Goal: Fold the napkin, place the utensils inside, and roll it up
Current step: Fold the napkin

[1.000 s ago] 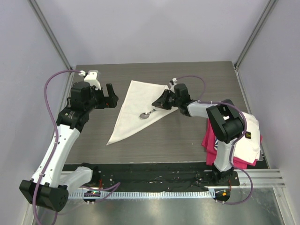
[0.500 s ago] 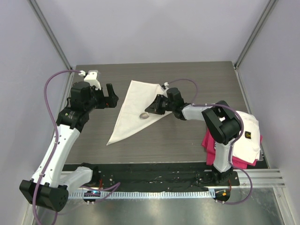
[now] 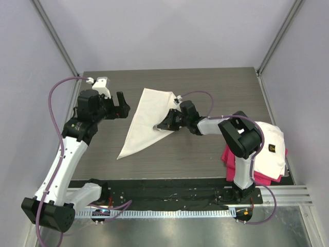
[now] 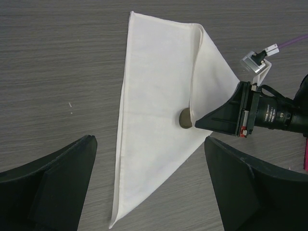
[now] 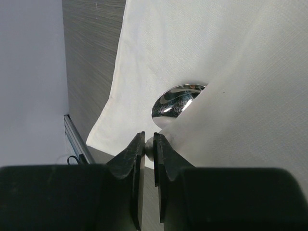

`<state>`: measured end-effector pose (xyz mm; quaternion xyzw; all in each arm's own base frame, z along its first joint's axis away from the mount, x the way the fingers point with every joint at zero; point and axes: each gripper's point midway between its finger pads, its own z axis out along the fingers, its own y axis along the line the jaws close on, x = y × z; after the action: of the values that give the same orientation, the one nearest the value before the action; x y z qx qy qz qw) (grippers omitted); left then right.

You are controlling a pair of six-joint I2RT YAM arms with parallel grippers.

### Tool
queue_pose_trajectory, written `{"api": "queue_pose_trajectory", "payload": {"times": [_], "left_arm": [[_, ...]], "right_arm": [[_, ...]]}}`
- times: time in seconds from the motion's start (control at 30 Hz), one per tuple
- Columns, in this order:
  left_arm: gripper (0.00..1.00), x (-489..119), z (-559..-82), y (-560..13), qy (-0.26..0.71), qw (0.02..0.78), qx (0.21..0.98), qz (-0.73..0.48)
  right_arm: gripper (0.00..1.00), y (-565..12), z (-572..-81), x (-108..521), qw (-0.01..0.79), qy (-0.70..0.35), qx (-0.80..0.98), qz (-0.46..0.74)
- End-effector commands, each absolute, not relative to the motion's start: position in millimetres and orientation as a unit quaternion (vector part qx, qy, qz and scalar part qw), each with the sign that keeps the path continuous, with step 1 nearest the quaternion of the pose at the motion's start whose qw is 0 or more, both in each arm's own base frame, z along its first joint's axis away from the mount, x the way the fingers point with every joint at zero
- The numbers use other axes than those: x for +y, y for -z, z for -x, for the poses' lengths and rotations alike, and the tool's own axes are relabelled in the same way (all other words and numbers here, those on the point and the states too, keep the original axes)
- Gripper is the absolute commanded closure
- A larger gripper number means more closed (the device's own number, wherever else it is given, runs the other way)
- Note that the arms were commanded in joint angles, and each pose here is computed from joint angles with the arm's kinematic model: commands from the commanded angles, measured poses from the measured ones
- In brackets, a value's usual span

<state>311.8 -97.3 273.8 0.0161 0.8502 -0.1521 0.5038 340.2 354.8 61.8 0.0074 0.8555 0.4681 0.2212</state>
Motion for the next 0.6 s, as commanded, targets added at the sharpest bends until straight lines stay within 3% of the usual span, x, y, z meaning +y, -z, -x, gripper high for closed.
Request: {"api": "queue_pose_trajectory", "payload": {"times": [0.0, 0.03, 0.17, 0.37, 0.57], "left_arm": [[0.0, -100.3, -314.9, -289.5, 0.163, 0.528, 0.833, -0.017], [0.0, -99.8, -315.2, -289.1, 0.162, 0.529, 0.833, -0.016], [0.0, -92.2, -319.0, -283.1, 0.143, 0.527, 0.838, 0.004], [0.0, -85.8, -321.7, -264.4, 0.134, 0.504, 0.852, 0.052], [0.0, -85.3, -295.0, -187.0, 0.159, 0.432, 0.875, 0.151]], "right_arm": [[0.77, -74.2, -339.5, 360.9, 0.235, -0.48, 0.845, 0.01], [0.67, -80.5, -339.7, 360.9, 0.241, -0.482, 0.842, 0.015], [0.52, -106.8, -336.2, 363.5, 0.258, -0.497, 0.827, 0.052], [0.47, -147.5, -333.7, 360.9, 0.293, -0.502, 0.807, 0.102], [0.47, -168.8, -342.4, 342.9, 0.313, -0.501, 0.8, 0.108]]}}
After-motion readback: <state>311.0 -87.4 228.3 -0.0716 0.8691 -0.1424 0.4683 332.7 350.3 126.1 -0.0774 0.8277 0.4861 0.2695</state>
